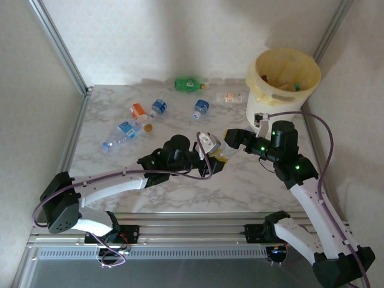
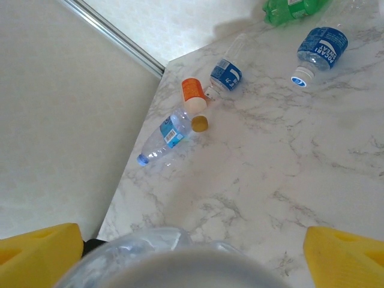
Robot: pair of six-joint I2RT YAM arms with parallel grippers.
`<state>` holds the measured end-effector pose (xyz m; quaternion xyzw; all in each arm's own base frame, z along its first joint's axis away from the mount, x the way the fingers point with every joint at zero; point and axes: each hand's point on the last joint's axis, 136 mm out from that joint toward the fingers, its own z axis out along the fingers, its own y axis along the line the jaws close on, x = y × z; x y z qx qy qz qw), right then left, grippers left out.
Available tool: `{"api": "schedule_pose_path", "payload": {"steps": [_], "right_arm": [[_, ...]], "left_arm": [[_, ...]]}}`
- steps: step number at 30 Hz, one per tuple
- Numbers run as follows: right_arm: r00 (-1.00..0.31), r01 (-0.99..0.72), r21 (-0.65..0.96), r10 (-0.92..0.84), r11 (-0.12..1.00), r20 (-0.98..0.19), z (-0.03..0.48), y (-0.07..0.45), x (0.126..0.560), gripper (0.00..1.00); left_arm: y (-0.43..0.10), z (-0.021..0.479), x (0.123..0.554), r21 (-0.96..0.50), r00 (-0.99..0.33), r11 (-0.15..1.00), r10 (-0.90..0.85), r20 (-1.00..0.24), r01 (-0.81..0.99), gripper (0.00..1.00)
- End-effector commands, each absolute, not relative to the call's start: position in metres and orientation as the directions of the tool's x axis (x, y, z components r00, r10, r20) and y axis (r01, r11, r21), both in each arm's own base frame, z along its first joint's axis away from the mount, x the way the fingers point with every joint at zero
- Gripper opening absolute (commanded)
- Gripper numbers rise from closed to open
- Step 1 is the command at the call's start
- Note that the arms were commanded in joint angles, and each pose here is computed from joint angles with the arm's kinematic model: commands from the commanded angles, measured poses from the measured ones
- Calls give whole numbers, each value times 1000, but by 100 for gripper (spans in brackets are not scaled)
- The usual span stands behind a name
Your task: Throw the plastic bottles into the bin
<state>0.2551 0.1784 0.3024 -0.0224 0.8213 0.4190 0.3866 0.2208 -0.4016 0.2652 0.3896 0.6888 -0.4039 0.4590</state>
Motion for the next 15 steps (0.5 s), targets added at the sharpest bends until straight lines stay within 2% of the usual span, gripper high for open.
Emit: {"api": "schedule_pose_path", "payload": {"steps": [1, 12, 15], "right_arm": [[-710, -375, 691, 288, 618, -642, 304, 184, 252, 89], [-730, -352, 706, 291, 615, -618, 304, 183, 247, 65], [-732, -351, 708, 292, 612, -615, 306, 184, 247, 61]], "left_arm": [[-408, 285, 223, -162, -222, 366, 127, -967, 916, 45], [-407, 282, 228, -145, -211, 392, 128, -969, 908, 45], [-408, 280, 228, -145, -212, 393, 131, -969, 908, 53]]}}
